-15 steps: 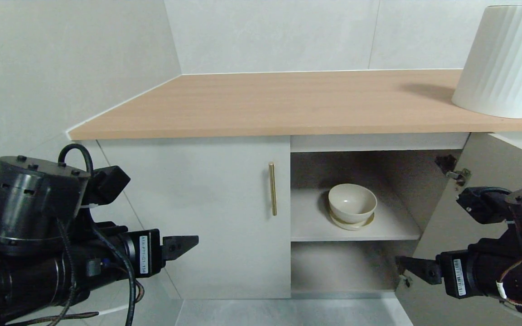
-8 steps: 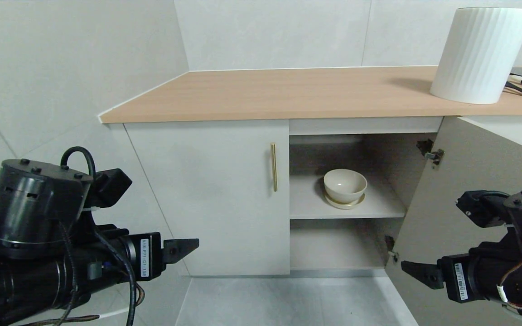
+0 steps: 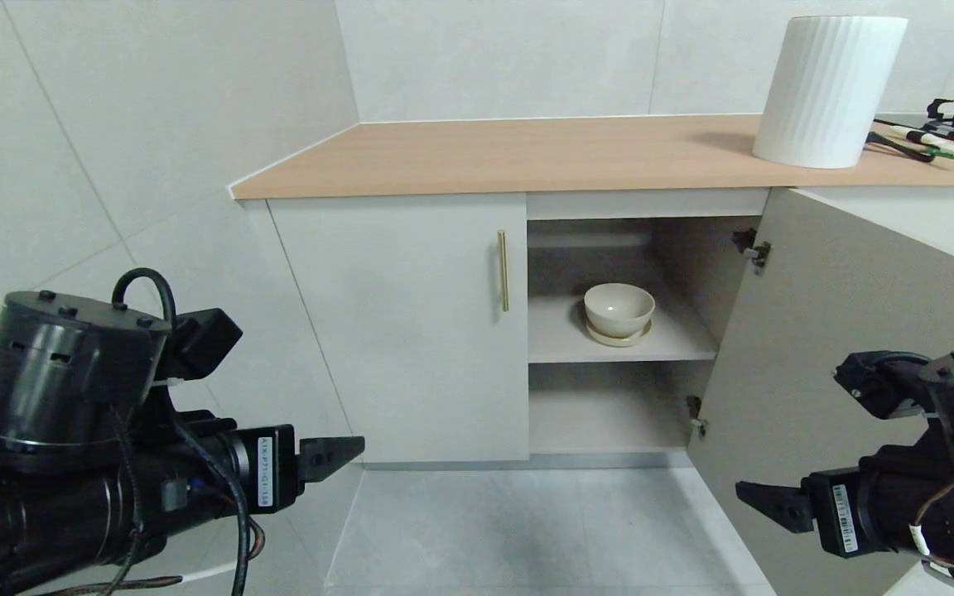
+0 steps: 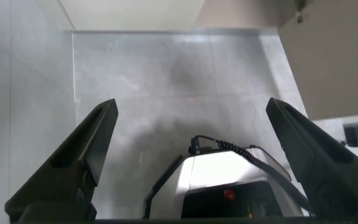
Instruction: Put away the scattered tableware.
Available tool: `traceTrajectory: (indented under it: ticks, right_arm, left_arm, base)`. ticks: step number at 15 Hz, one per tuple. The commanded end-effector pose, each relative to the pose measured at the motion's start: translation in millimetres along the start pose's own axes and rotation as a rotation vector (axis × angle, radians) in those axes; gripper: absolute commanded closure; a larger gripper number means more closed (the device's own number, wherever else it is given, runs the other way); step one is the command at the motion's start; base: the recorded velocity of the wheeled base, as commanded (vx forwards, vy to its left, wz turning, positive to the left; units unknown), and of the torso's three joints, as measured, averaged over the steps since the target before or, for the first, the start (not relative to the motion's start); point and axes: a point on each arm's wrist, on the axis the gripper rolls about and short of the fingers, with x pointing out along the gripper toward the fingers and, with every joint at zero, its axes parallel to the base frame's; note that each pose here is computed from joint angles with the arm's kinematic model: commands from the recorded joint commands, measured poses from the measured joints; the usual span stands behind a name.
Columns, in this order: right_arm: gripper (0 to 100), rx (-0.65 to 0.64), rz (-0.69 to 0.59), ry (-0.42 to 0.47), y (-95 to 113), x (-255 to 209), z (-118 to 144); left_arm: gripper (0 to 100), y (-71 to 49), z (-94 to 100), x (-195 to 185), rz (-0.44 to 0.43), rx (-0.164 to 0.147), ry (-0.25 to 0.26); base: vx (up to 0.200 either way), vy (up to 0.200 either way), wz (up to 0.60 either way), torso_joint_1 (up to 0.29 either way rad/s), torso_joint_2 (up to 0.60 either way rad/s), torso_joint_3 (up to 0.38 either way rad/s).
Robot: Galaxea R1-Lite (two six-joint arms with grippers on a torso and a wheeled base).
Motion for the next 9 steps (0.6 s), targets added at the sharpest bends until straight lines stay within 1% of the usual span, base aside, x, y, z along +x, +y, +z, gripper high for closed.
traceTrajectory:
  ticks: [1, 9]
  right_arm:
    - [0, -0.001, 0.001, -0.001, 0.1, 0.0, 0.0]
    - [0, -0.029, 0.000, -0.007, -2.0, -4.0, -1.8]
  left_arm:
    - [0, -0.1, -0.1, 0.5, 0.001, 0.000, 0.001]
    - [0, -0.1, -0.8, 2.3, 0.005, 0.003, 0.007]
  base:
    - [0.000, 0.000, 0.00, 0.000, 0.00, 0.000]
    - [0.000, 0.000, 0.00, 0.000, 0.00, 0.000]
